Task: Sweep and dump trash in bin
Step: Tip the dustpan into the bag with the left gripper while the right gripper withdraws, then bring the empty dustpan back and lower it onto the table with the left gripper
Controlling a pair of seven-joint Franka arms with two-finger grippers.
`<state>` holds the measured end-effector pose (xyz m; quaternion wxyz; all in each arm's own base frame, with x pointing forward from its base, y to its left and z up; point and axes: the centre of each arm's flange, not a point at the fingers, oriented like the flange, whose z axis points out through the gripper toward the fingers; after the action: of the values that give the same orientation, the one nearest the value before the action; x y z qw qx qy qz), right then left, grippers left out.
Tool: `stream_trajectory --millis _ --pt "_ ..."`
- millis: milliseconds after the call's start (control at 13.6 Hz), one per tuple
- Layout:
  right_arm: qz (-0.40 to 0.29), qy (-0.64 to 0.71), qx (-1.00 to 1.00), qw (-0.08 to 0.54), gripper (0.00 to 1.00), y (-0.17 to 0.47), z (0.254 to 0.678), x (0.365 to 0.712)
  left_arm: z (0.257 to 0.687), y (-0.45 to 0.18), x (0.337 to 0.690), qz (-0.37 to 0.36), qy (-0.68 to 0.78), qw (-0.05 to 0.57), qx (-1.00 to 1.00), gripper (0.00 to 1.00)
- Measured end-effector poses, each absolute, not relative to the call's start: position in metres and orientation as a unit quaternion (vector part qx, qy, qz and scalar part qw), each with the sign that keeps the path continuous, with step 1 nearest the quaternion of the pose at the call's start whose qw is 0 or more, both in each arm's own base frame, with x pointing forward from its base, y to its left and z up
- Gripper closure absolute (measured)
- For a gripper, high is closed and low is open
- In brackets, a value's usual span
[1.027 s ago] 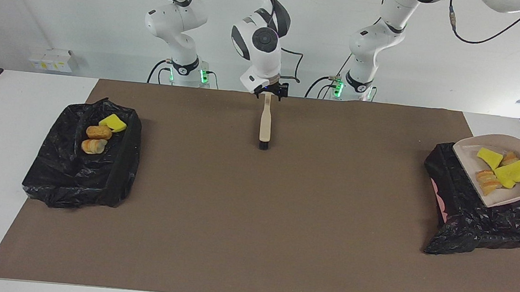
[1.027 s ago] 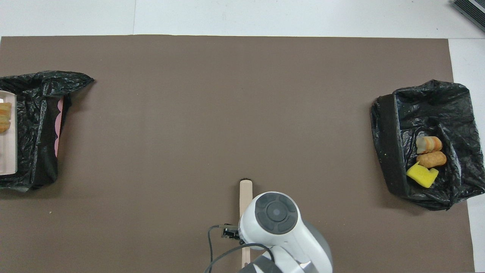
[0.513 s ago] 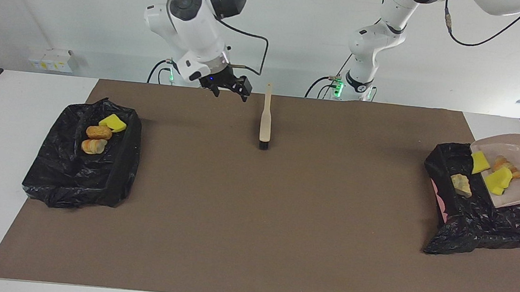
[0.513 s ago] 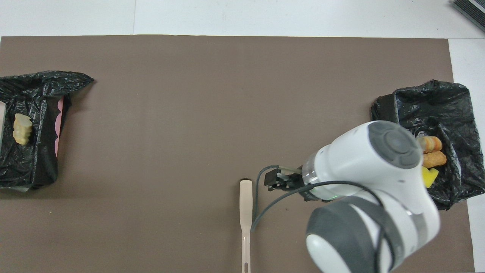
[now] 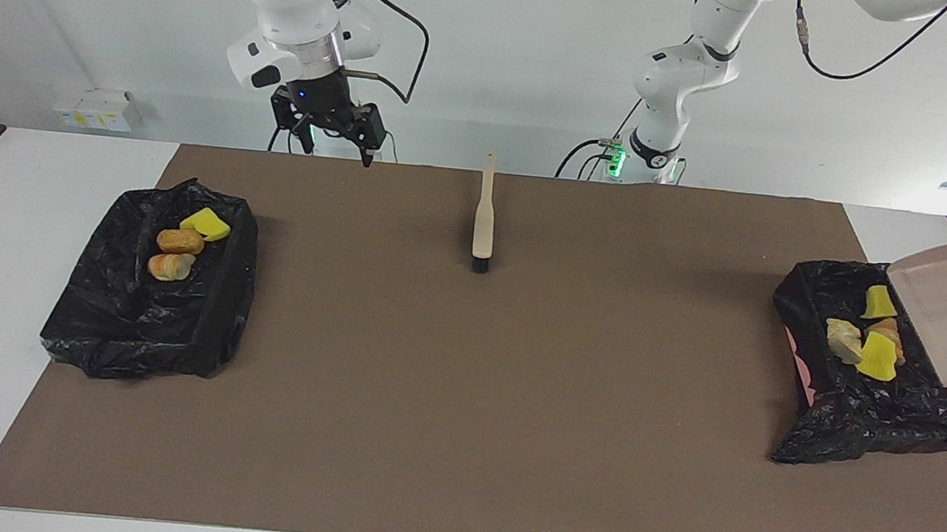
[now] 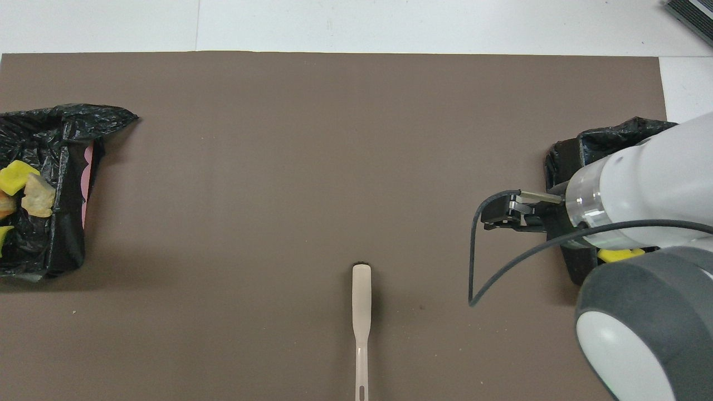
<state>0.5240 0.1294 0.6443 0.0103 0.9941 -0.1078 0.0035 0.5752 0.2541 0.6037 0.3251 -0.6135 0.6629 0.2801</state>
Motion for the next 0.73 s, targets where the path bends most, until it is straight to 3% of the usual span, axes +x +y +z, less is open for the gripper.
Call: stream_trajectory --millis 733 --pt "0.018 -0.133 0.991 0.019 0.00 0.053 0.683 0.536 0.575 0.129 0.575 0.132 0.610 0.151 -0.767 0.68"
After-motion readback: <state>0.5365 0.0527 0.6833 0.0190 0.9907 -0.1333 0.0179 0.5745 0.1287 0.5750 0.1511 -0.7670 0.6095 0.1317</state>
